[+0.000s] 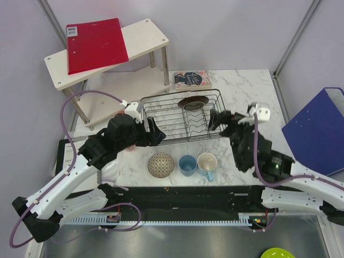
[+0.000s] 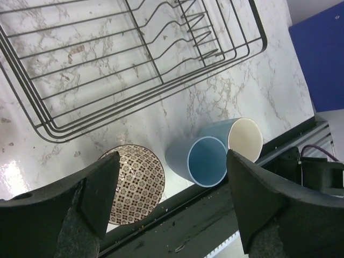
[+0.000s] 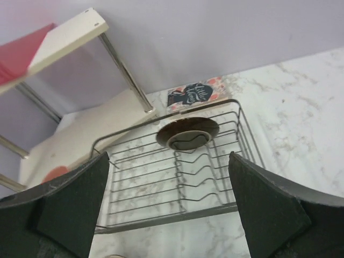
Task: Unload the mixed dishes from the dish rack
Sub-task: Pick up the plate from the dish rack.
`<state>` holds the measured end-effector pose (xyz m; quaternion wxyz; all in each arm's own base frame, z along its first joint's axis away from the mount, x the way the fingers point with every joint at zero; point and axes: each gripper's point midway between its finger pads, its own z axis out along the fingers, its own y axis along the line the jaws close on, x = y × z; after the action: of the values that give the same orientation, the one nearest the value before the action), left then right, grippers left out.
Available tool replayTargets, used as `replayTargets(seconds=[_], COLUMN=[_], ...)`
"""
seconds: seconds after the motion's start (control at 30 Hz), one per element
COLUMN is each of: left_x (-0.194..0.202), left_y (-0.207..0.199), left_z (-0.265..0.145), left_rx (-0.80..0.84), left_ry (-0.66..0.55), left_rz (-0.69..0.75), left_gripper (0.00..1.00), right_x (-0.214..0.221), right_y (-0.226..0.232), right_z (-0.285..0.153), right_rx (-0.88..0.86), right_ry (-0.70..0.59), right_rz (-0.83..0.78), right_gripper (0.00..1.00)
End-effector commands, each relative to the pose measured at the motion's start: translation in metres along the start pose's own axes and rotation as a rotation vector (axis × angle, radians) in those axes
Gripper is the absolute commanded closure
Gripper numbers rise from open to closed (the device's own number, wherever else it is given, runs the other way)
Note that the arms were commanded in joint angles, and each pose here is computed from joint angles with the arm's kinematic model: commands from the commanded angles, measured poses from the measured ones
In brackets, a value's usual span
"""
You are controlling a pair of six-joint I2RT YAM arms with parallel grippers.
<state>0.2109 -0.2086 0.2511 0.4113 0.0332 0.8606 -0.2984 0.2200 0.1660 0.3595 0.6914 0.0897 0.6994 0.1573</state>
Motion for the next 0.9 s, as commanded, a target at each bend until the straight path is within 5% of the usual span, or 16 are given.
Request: replayTargets(seconds=[0.0,0.03,0.13,0.3,0.4,0.67,0.77,0.87], left_x=[0.004,0.004,-0.003,-0.014,-0.016,-0.014,-0.01,-0.002], left_y=[-0.01,-0.014,-0.018,-0.008,0.002,0.01,0.008,0.012], left_z=[0.003,0.002,-0.005,-0.016,-0.022,-0.014,-0.005,0.005], left_rx=[0.047,0.069,0.087,0.04,0.009,0.021,0.022,0.0], left_ry=[0.035,0.037,0.009,-0.079,-0.13,-0.187,-0.163,-0.127], left_rz=[0.032,0.031,0.035,-0.041,-0.101,-0.083,-0.073,-0.086], left_gripper=[0.14,0.13,0.12,0.01,0.01,0.01,0.05,0.07], right_x=[-0.007,-0.023,0.01,0.052,0.076,0.11,0.127,0.133], right_y=[0.024,0.05,0.041,0.0,-0.008,-0.043,-0.044,-0.045], right_z=[0.065,0.076,0.137,0.219,0.243,0.256,0.259,0.262], right_rx=[0.046,-0.056,0.008,0.132,0.065,0.165,0.158,0.149], right_ry=[0.16,0.221,0.377,0.443,0.521,0.567,0.623,0.633], right_rz=[0.013,0.075,0.12,0.315,0.421,0.302,0.363,0.44], right_gripper=[0.02,0.02,0.02,0.02,0.02,0.05,0.23,0.58])
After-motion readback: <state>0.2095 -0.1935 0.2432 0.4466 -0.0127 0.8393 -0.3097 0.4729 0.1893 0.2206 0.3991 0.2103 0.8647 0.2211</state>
